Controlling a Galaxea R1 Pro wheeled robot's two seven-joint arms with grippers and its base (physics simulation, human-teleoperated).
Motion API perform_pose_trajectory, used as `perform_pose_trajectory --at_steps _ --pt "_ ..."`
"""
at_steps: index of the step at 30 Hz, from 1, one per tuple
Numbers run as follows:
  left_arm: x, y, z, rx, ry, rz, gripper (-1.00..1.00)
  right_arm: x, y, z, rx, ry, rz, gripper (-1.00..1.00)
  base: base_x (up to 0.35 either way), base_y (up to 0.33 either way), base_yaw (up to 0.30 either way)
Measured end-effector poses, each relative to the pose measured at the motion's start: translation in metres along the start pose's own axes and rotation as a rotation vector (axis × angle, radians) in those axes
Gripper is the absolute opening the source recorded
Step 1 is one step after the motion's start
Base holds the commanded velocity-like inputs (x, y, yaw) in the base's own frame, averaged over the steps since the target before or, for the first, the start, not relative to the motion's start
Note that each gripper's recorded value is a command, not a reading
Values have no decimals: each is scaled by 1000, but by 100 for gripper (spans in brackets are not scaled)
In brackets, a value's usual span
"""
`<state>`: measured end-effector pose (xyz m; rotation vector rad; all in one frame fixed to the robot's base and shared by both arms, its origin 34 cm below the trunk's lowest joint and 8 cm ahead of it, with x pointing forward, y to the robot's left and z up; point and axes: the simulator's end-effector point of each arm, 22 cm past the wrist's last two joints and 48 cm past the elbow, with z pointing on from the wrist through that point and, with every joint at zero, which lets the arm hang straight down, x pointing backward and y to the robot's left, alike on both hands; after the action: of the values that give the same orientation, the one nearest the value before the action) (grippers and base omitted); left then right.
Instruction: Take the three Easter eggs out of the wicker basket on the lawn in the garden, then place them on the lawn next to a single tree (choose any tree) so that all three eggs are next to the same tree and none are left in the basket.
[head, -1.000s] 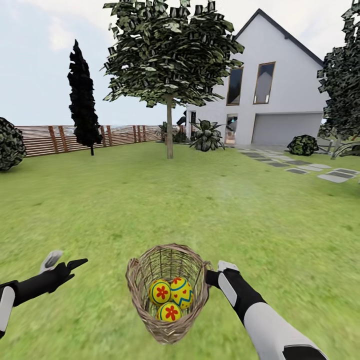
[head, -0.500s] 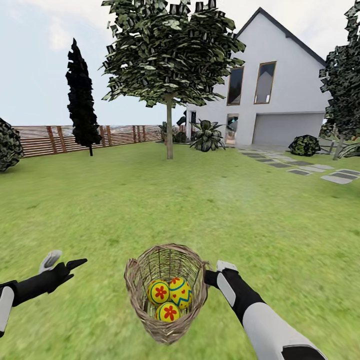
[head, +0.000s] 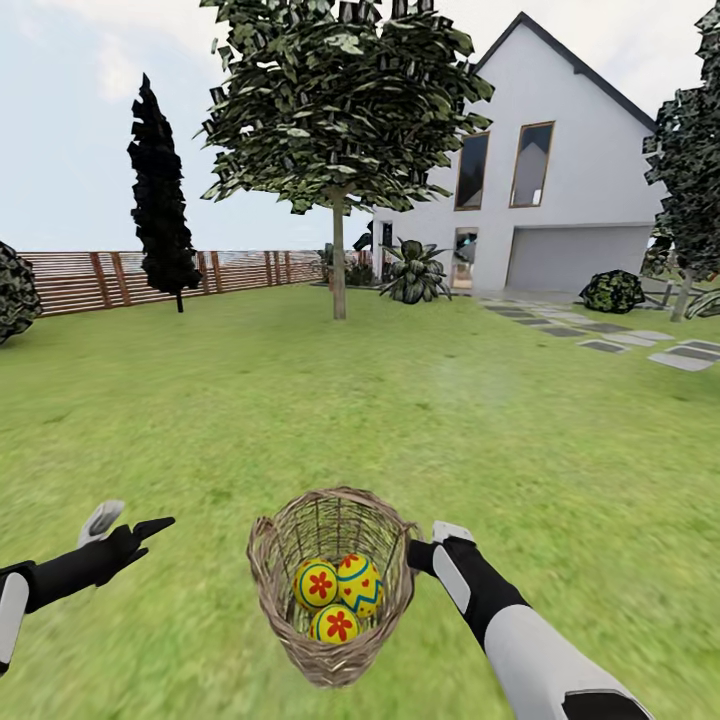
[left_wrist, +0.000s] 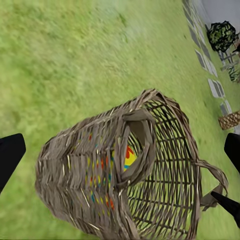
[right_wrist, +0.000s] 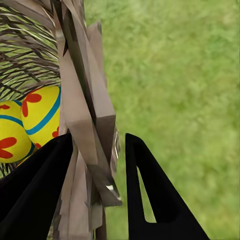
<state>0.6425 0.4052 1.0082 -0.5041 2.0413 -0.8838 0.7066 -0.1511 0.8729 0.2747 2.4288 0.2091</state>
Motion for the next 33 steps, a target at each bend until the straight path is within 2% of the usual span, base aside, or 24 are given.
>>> perform_pose_trajectory --at_steps 33 --pt "1 0 1 -1 2 1 100 0 1 0 -1 1 0 -100 291 0 0"
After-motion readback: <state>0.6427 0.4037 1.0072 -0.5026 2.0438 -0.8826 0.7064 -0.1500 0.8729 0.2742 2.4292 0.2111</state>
